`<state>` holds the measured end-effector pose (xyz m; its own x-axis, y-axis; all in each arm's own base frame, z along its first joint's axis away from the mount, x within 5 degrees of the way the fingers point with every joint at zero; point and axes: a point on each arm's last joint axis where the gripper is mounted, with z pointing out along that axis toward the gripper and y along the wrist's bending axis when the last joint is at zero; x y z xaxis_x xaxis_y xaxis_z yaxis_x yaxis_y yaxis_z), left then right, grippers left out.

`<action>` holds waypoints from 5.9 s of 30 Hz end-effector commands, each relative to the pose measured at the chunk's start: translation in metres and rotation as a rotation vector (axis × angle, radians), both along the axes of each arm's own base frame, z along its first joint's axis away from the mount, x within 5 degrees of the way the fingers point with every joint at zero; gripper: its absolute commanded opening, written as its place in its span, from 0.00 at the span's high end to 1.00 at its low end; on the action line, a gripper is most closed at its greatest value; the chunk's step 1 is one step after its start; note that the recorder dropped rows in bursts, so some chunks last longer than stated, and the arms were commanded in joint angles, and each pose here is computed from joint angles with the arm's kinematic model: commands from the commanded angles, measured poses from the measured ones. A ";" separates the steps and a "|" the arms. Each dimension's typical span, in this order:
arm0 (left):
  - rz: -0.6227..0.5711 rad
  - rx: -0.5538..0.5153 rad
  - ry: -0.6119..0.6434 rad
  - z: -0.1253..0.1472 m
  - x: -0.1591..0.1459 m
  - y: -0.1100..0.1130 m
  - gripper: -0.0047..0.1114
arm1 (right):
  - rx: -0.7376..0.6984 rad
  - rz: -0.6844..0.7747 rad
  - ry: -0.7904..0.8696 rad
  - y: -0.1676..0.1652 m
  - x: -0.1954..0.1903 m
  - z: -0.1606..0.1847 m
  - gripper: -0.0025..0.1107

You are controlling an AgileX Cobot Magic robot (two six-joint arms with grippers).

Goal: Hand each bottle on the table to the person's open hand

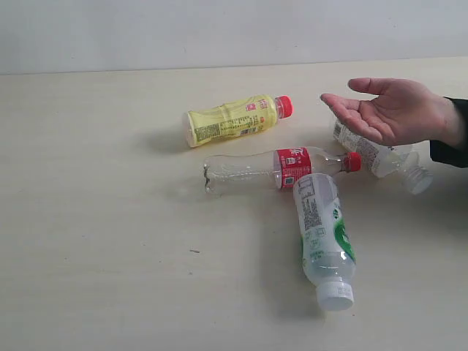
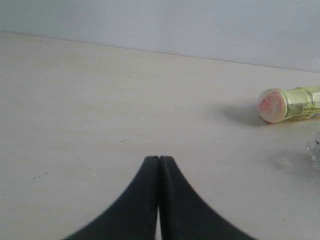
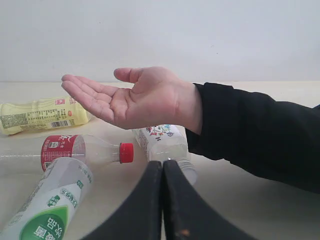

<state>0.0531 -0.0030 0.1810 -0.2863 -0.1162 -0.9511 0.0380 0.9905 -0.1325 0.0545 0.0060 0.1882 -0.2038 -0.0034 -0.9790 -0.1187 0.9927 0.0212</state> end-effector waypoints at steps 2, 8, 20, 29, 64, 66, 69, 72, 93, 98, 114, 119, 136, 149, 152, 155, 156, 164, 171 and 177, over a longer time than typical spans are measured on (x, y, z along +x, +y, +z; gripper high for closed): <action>0.000 -0.006 -0.011 0.000 0.000 0.000 0.94 | -0.002 0.000 -0.010 0.000 0.000 -0.001 0.98; 0.000 -0.006 -0.011 0.000 0.000 0.000 0.94 | -0.002 0.000 -0.010 0.000 0.000 -0.001 0.98; 0.000 -0.006 -0.011 0.000 0.000 0.000 0.94 | -0.002 0.000 -0.010 0.000 0.000 -0.001 0.98; 0.000 -0.006 -0.011 0.000 0.000 0.000 0.94 | -0.002 0.000 -0.010 0.000 0.000 -0.001 0.98; -0.133 -0.157 -0.672 0.060 -0.006 -0.011 0.94 | -0.002 0.000 -0.008 0.000 0.000 -0.001 0.98; -0.153 -0.465 -0.625 0.061 -0.006 -0.011 0.94 | -0.002 0.000 -0.008 0.000 0.000 -0.001 0.98; -0.178 -0.536 -0.647 0.064 -0.008 -0.012 0.94 | -0.002 0.000 -0.008 0.000 0.000 -0.001 0.98; -0.219 -0.641 -0.768 0.075 -0.014 -0.011 0.94 | -0.002 0.000 -0.008 0.000 0.000 -0.001 0.98; -0.518 0.125 0.981 0.098 0.166 -0.144 0.96 | -0.002 0.000 -0.008 0.000 0.000 -0.001 0.98; -0.519 0.274 1.003 0.081 0.159 -0.214 0.96 | -0.002 0.000 -0.008 0.000 0.000 -0.001 0.98; -0.715 0.345 1.041 0.051 0.151 -0.364 0.86 | -0.002 0.000 -0.008 0.000 0.000 -0.001 0.98; -0.671 0.328 1.077 0.027 0.161 -0.382 0.53 | -0.002 0.000 -0.008 0.000 0.000 -0.001 0.98; -0.592 0.228 0.995 -0.014 0.181 -0.404 0.20 | -0.002 0.000 -0.008 0.000 0.000 -0.001 0.98; -0.546 0.268 1.019 -0.047 0.185 -0.406 0.34 | -0.002 0.000 -0.010 0.000 0.000 0.000 0.98; -0.539 0.280 1.033 -0.051 0.184 -0.405 0.61 | -0.002 0.000 -0.010 0.000 0.000 0.000 0.98; -0.532 0.293 1.048 -0.051 0.183 -0.404 0.75 | -0.002 0.000 -0.010 0.000 0.000 0.000 0.98; -0.528 0.301 1.056 -0.051 0.183 -0.403 0.81 | -0.002 0.000 -0.010 0.000 0.000 0.000 0.98; -0.560 0.412 1.149 -0.036 0.173 -0.392 0.96 | -0.002 0.000 -0.010 0.000 0.000 0.000 0.98; -0.648 0.385 1.064 0.011 0.148 -0.399 0.96 | -0.002 0.000 -0.010 0.000 0.000 0.000 0.98; -0.734 0.236 0.895 0.058 0.136 -0.410 0.96 | -0.002 0.000 -0.010 0.000 0.000 0.000 0.98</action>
